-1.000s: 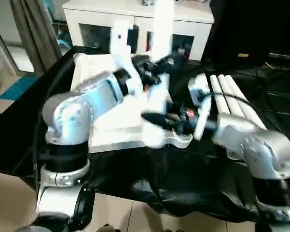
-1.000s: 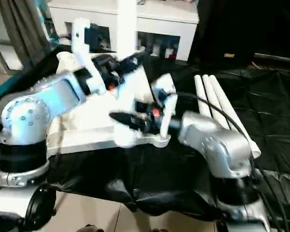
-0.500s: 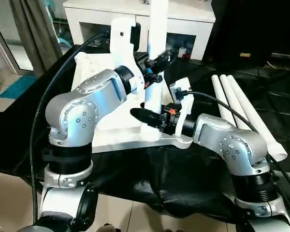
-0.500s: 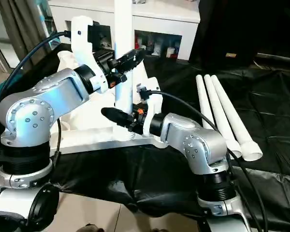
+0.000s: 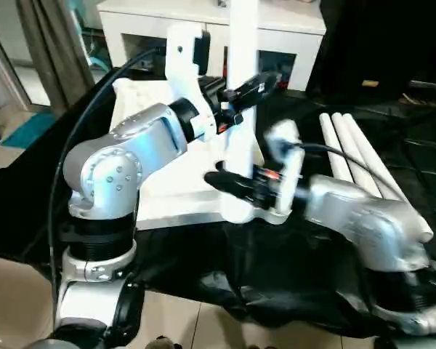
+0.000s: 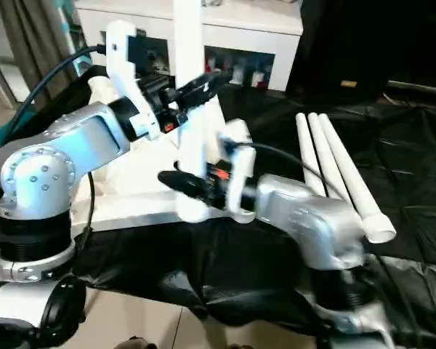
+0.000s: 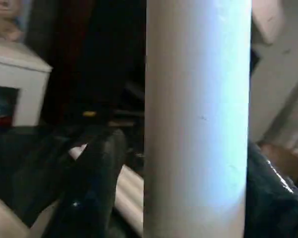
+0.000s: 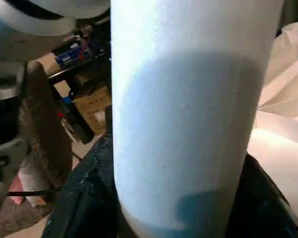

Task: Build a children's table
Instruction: Pick table leg

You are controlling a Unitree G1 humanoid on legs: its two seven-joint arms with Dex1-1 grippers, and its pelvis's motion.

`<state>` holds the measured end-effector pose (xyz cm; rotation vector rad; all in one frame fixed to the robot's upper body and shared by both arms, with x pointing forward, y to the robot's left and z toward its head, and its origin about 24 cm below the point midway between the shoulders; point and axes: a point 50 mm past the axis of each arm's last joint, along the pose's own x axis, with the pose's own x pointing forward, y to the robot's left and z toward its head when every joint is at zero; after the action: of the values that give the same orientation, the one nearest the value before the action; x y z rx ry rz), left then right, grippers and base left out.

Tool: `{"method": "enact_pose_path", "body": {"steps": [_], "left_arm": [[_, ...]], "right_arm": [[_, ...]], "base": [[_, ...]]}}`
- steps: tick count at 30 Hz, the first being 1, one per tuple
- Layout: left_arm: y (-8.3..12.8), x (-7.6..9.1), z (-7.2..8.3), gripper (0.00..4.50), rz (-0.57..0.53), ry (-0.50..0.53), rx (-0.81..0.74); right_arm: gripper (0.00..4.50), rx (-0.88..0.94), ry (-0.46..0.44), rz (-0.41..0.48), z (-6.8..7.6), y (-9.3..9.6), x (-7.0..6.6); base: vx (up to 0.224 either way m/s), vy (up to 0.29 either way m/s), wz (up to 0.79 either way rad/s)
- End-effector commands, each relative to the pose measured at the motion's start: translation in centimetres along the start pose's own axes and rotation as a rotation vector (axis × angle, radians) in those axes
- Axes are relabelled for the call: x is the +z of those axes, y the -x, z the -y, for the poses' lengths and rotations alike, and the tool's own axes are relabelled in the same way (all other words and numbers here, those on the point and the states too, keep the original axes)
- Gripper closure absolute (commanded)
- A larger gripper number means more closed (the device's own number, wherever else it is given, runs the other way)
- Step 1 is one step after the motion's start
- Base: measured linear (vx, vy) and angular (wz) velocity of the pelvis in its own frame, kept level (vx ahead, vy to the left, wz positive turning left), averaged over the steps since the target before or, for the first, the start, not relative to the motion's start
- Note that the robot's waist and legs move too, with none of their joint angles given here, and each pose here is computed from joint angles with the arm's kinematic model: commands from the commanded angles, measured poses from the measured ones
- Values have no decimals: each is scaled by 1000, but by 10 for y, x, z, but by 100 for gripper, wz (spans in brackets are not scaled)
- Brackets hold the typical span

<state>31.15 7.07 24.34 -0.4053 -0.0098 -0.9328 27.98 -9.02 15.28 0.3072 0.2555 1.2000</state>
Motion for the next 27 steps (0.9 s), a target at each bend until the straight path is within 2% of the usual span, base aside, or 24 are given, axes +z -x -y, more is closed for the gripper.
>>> {"method": "enact_pose_path", "body": {"steps": [1,5,6,11,12,13,14,16,21,23,27], "left_arm": [[2,3,-7,167,9,23,14],[4,1,-5,172,10,46,-30],[4,1,-4,208,9,55,-42],[4,-2,-3,220,7,62,-54],[4,-2,-4,255,8,58,-46],[4,-2,-5,251,9,54,-32],[4,-2,-6,246,8,50,-22],[4,-1,-7,263,-2,4,7],[3,-1,-7,267,-15,-26,13],[2,-1,-6,268,-22,-28,14],[1,-2,-7,268,-33,-37,17]], "right_arm": [[255,127,39,24,-18,-2,8],[255,160,33,40,-20,3,10],[255,171,29,47,-20,4,11],[255,205,26,45,-23,8,12],[255,190,35,40,-21,7,11],[255,160,51,34,-19,7,11],[220,131,64,30,-16,6,10],[185,119,40,34,-13,4,10],[143,103,45,37,-12,3,13],[130,56,64,23,-6,2,14],[126,65,54,14,-5,4,16]], "base": [[0,0,0],[0,0,0],[0,0,0],[0,0,0],[0,0,0],[0,0,0],[0,0,0],[0,0,0],[0,0,0],[0,0,0],[0,0,0]]}}
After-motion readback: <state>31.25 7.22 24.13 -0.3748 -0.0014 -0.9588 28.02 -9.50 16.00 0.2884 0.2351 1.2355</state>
